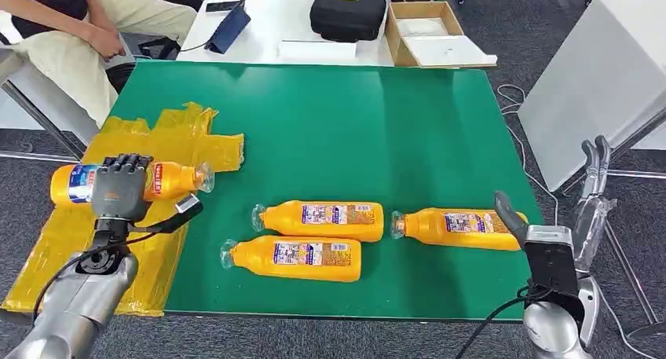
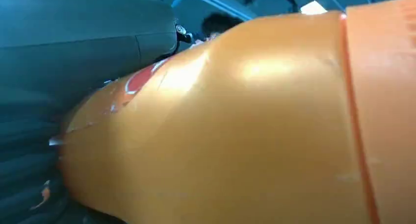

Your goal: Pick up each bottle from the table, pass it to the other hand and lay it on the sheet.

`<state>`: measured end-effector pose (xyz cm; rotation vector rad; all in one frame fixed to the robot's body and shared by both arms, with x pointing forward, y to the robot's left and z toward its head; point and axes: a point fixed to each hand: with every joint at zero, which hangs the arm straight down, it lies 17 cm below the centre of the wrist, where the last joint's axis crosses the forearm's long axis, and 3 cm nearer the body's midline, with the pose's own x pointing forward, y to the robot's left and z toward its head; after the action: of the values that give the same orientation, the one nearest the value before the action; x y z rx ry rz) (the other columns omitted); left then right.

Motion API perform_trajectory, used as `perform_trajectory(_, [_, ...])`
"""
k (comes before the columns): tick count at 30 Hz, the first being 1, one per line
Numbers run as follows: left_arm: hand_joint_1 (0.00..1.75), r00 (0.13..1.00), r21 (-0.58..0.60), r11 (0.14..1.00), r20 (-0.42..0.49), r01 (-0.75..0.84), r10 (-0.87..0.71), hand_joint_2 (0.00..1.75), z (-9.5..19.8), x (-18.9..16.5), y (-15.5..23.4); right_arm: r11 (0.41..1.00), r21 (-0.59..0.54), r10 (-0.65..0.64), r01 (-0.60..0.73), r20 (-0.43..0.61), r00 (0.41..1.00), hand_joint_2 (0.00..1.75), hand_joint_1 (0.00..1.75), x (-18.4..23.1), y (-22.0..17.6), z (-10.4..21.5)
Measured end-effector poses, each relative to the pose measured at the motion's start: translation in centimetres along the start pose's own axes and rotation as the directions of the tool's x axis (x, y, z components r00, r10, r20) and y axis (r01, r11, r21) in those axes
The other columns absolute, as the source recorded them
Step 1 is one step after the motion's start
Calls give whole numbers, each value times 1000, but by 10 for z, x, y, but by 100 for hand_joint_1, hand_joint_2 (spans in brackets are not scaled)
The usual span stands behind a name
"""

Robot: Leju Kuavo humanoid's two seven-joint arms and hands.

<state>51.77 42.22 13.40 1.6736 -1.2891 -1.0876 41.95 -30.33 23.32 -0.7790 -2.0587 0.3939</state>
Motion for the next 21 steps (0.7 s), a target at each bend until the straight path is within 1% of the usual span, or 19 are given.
perform_trajectory(2, [175,1000,-15,1000,0,-1,1,175,3,0,-5,1000,3,4,-4,-2,1000,175,0,-1,0,0])
perform_trajectory(3, [157,1000,-23,1000,2,-3,3,175,5,1,-8,1000,4,6,-6,-4,1000,175,0,-2,0,0])
perform_trajectory(4, [152,1000,-28,1000,3,-3,3,175,5,1,-10,1000,5,7,-7,-3,1000,175,0,-2,0,0])
perform_trajectory(6, [152,1000,-42,999,3,-3,4,175,8,1,-15,1000,7,9,-9,-4,1000,175,0,-2,0,0])
perform_trajectory(7, [143,1000,-51,999,0,-2,2,175,10,0,-18,1000,10,11,-11,-4,1000,175,0,-3,0,0])
perform_trajectory(8, [140,1000,-61,998,-4,-1,1,175,12,-1,-21,1000,13,11,-11,-3,1000,175,0,-3,1,0])
perform_trajectory(9, [147,1000,-62,998,-5,-1,1,175,12,-1,-22,1000,14,12,-12,-2,1000,175,0,-3,1,0])
perform_trajectory(16, [147,1000,-62,998,-5,-1,1,175,12,-1,-22,1000,14,12,-12,-2,1000,175,0,-3,1,0])
perform_trajectory(17, [58,1000,-62,998,-5,-1,1,175,12,-1,-22,1000,14,12,-12,-2,1000,175,0,-3,1,0])
perform_trajectory(21, [58,1000,-69,998,-9,-1,0,175,14,-2,-24,1000,16,12,-12,-2,1000,175,0,-3,2,0])
